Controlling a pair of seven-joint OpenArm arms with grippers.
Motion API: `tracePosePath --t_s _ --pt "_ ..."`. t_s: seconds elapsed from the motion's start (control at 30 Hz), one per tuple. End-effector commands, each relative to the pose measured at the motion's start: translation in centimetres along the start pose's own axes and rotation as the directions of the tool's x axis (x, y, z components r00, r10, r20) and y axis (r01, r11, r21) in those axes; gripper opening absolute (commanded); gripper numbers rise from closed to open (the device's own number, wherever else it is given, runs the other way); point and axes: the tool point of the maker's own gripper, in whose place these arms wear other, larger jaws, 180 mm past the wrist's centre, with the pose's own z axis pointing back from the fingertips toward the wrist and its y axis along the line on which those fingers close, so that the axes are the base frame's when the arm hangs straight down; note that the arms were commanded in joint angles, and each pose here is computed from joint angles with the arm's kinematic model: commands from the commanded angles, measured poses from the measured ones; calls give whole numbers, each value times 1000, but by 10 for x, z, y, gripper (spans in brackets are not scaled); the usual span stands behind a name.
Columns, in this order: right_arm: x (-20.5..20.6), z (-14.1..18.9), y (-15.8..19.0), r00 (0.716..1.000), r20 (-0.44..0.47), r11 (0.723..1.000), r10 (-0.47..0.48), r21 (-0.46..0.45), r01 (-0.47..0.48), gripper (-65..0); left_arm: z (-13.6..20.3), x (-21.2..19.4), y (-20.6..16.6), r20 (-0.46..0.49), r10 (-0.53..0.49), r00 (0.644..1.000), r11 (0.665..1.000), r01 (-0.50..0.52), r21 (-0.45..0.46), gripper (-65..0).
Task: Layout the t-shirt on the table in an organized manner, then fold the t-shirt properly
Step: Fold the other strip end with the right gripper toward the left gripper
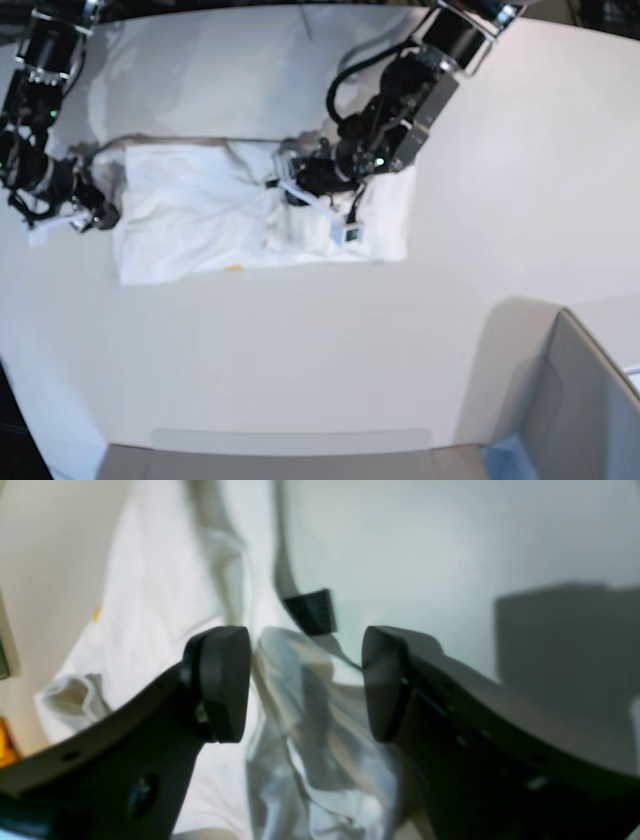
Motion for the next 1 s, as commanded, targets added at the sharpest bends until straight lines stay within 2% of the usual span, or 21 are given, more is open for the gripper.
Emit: tracePosePath --t_s 0.0,0.27,0.37,0.6,0.7,0.83,0.87,0.97 --pt "18 6 8 999 46 1000 24 19 -25 -298 1 4 5 5 4 1000 1000 -4 21 -523" --pt "4 -12 34 994 -24 993 105 48 -104 -298 1 4 4 7 4 1000 1000 -4 20 -523" --pt "-7 -24 46 994 -34 992 105 75 -102 -298 1 4 4 7 4 1000 1000 -4 20 -523" --pt "-21 -39 50 985 -66 987 158 25 -157 -310 1 0 4 -3 7 1000 1000 -7 20 -524" --pt "-25 -42 53 982 -80 985 169 27 -168 -412 1 -3 6 -9 9 1000 1000 -9 21 -524" --pt "-22 -40 50 984 -74 986 164 20 -163 -622 2 -3 4 -10 10 1000 1000 -10 16 -524" --pt "-21 -40 50 984 -72 986 165 18 -164 -649 3 -2 1 -4 8 1000 1000 -8 9 -524" --pt "-7 -35 46 982 -50 983 182 -6 -183 -650 13 7 -12 28 0 1000 1000 1 -31 -524"
